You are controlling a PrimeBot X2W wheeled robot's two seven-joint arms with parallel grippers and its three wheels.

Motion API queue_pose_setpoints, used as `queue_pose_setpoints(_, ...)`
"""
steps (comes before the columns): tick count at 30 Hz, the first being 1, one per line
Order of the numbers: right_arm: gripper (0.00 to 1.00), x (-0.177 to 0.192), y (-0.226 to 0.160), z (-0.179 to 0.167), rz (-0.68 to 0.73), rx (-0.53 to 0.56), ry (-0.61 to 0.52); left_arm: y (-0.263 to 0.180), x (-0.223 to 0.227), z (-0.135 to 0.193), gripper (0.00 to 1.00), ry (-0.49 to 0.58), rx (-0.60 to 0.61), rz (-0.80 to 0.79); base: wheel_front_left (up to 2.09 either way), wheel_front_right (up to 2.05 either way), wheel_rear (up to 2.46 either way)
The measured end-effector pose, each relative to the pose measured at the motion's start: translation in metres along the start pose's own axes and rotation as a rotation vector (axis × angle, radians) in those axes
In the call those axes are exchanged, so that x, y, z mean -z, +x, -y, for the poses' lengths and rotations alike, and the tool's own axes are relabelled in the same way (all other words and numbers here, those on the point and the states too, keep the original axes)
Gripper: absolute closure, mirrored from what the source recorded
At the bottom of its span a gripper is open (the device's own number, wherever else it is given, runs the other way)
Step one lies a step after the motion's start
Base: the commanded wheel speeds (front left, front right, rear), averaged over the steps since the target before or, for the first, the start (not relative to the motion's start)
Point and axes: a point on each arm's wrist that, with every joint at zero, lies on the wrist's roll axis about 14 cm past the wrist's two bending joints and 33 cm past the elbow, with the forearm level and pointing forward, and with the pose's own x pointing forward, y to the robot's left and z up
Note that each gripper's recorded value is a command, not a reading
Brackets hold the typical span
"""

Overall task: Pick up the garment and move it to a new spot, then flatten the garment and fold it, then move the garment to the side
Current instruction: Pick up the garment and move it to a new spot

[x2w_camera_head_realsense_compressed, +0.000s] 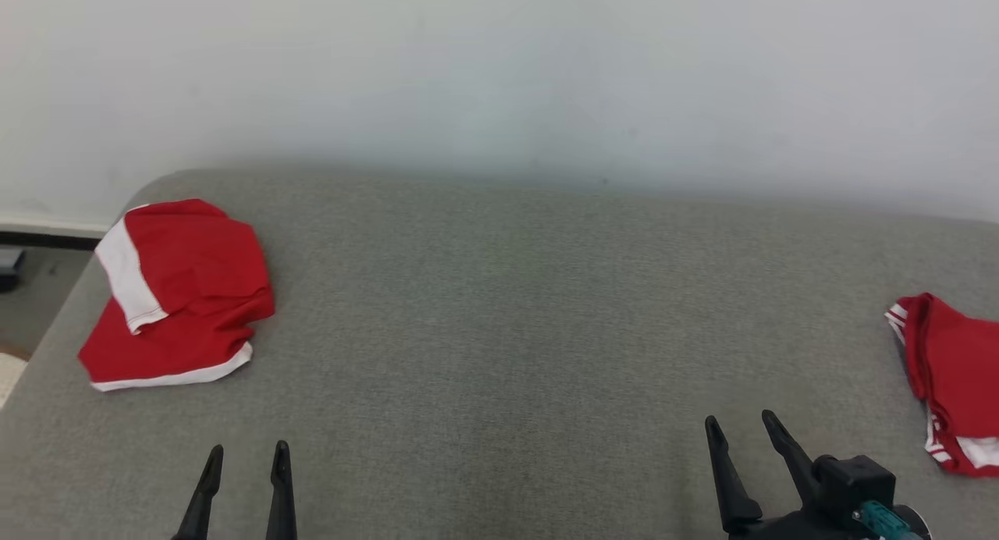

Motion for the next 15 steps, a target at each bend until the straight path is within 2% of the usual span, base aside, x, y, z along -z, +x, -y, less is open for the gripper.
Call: queue_pose_setpoints(15, 0.0, 0.012, 0.035, -0.111, -0.059, -0.345, -0.023, -0.078, -0.01, -0.083, 0.0, 0.028, -0.317, 0.013, 0.0, 0.0, 0.0)
